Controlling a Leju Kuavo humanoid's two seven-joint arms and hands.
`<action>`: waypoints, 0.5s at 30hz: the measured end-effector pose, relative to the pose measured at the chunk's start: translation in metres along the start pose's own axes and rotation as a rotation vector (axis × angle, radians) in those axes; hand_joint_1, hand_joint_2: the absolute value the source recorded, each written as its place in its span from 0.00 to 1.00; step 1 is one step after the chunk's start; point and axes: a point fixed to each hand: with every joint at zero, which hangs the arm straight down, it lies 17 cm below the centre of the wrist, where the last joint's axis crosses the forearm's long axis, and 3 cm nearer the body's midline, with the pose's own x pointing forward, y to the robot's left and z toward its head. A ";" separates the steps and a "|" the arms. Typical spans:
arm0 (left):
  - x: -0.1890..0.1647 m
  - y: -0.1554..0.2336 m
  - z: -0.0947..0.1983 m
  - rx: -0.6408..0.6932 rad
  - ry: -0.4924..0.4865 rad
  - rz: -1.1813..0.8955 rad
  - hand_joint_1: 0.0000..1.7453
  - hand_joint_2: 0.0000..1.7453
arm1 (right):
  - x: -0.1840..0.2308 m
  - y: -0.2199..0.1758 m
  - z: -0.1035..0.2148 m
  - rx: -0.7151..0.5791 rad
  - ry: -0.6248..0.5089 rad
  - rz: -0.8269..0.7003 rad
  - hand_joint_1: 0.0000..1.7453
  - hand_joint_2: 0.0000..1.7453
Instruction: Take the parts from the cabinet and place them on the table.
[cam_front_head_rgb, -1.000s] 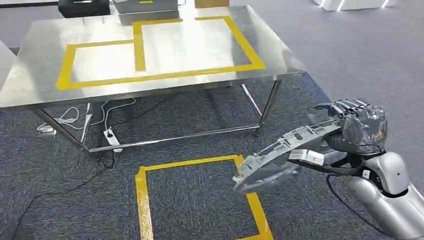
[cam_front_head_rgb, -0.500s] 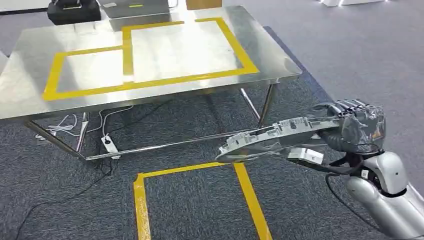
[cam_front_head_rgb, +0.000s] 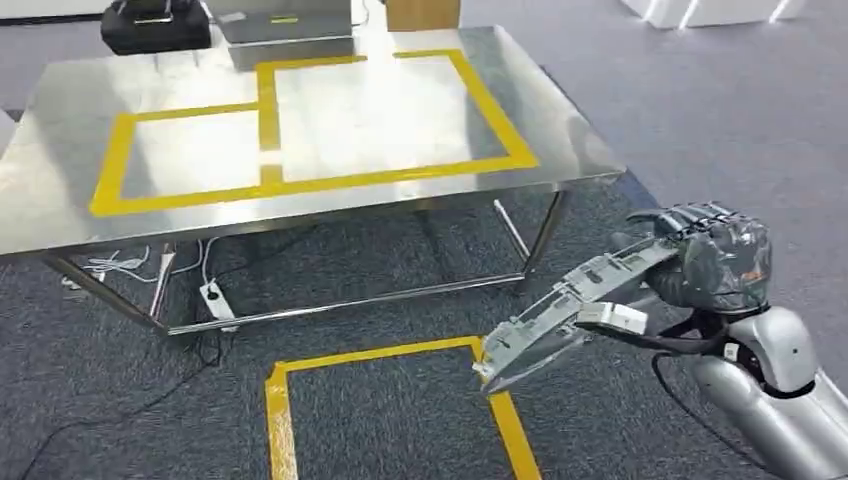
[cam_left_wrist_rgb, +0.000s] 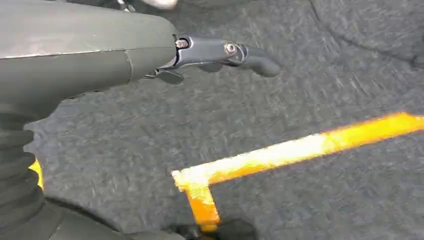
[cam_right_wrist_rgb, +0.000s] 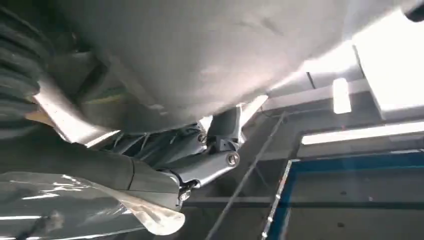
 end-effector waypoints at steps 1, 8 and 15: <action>0.000 -0.001 0.001 -0.002 0.001 0.000 0.00 1.00 | 0.000 0.001 0.002 0.004 0.000 -0.001 1.00 1.00; 0.000 -0.003 0.002 -0.004 0.001 0.001 0.00 1.00 | 0.001 0.003 0.003 0.011 0.001 -0.003 1.00 1.00; 0.001 -0.002 0.001 -0.003 -0.001 0.001 0.00 1.00 | 0.001 0.003 0.004 0.011 0.002 -0.002 1.00 1.00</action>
